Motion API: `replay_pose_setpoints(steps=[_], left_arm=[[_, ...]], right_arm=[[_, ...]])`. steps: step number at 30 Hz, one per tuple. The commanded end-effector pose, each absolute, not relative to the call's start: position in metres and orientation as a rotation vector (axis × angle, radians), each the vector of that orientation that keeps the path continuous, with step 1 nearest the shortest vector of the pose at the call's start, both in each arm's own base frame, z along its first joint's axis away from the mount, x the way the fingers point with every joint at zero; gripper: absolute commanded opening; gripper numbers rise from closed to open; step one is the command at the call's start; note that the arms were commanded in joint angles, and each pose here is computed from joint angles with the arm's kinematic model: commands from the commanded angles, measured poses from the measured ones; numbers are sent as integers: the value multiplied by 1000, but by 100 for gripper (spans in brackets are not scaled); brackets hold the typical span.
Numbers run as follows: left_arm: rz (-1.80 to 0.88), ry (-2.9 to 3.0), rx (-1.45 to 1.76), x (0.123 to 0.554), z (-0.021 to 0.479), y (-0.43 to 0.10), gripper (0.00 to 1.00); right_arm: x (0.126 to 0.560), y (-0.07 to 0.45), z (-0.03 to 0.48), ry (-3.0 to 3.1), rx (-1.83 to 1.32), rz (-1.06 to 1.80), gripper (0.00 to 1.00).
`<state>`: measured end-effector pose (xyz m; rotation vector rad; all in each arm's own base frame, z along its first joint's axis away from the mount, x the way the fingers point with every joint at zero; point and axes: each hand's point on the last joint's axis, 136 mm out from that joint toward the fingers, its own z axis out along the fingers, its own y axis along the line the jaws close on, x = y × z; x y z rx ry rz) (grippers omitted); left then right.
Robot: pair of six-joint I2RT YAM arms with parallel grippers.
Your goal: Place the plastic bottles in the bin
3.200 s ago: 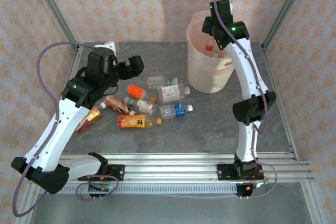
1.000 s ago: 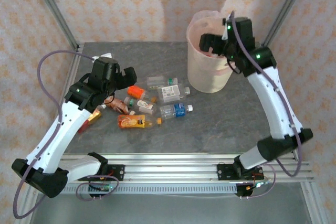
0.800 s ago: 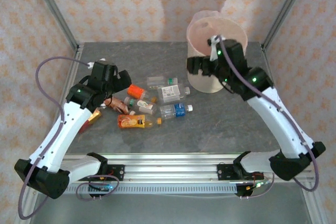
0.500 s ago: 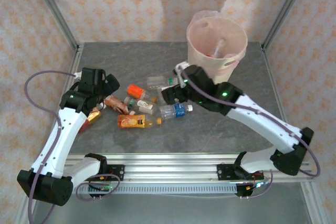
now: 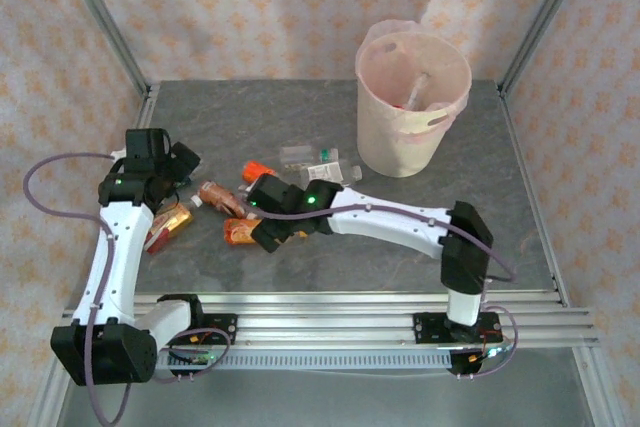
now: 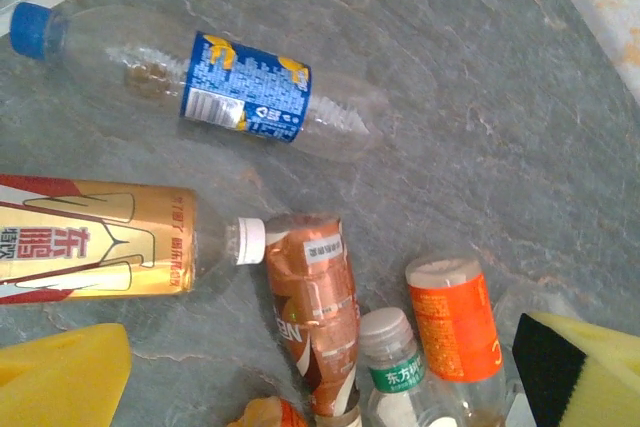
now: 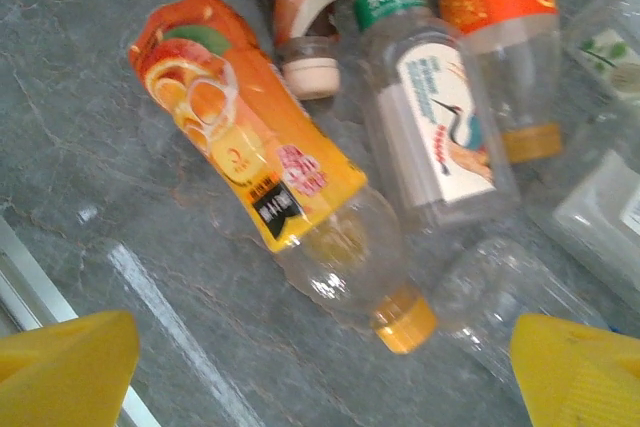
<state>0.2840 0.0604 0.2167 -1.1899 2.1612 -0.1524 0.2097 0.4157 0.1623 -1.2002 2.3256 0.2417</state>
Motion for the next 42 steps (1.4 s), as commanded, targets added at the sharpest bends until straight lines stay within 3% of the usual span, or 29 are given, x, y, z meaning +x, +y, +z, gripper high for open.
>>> replay_pose_setpoints(steps=[1, 19, 30, 42], left_arm=[[-177, 2170, -1243, 274, 210, 64, 100], [-164, 2134, -1265, 265, 213, 72, 100], [-147, 2130, -1273, 262, 212, 76, 100], [-157, 2131, -1280, 263, 211, 75, 100]], right_arm=[[204, 430, 148, 2312, -1326, 220, 94], [238, 482, 86, 2268, -1511, 26, 92], [235, 471, 47, 2368, -1550, 13, 92], [214, 462, 32, 2462, -1566, 83, 78]])
